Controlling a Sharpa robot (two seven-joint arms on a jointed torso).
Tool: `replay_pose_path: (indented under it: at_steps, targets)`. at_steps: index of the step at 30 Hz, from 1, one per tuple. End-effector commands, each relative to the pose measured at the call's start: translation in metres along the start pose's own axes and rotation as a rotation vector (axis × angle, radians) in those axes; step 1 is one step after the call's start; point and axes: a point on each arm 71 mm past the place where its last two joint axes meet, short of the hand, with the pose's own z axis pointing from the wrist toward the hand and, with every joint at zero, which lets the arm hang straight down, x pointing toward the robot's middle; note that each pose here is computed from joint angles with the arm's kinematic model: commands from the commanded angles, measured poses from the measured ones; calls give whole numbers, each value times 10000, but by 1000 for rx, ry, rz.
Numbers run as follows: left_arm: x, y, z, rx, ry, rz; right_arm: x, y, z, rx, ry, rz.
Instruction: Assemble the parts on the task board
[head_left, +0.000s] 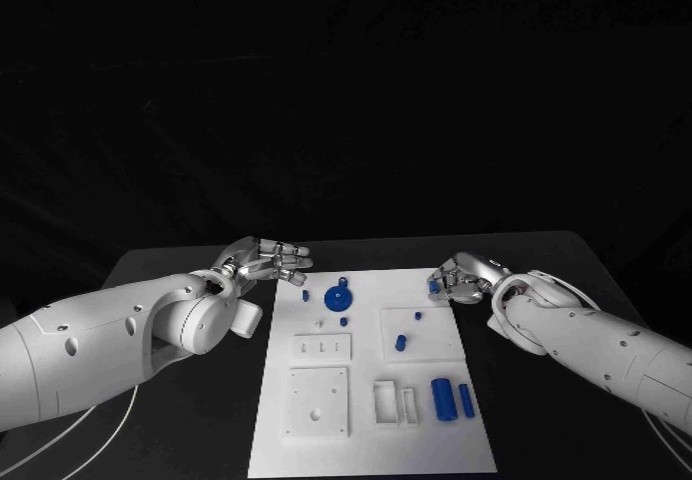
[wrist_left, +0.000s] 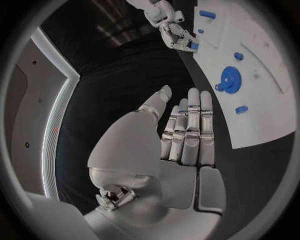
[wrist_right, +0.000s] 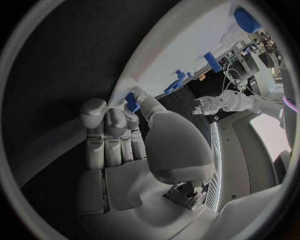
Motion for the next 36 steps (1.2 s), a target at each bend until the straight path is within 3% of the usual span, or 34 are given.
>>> replay_pose_path:
  at_steps: [1,14,22,28,36]
  targets:
    - [24,-12,3,8,19,0,11,3,-1,-8,8,-6]
    - [31,-11,3,5,26,2,-24,42,0,-6,-46,-7]
    - [77,2,-3,-23,63,43,-65,282,-12,-19,-47,1]
    - [180,2,35,-96,114,102,-104,632,17,-40,-20,-17]
    - [352,-9,151,-250,140,192,-23,1089,84,-33,-8,-56]
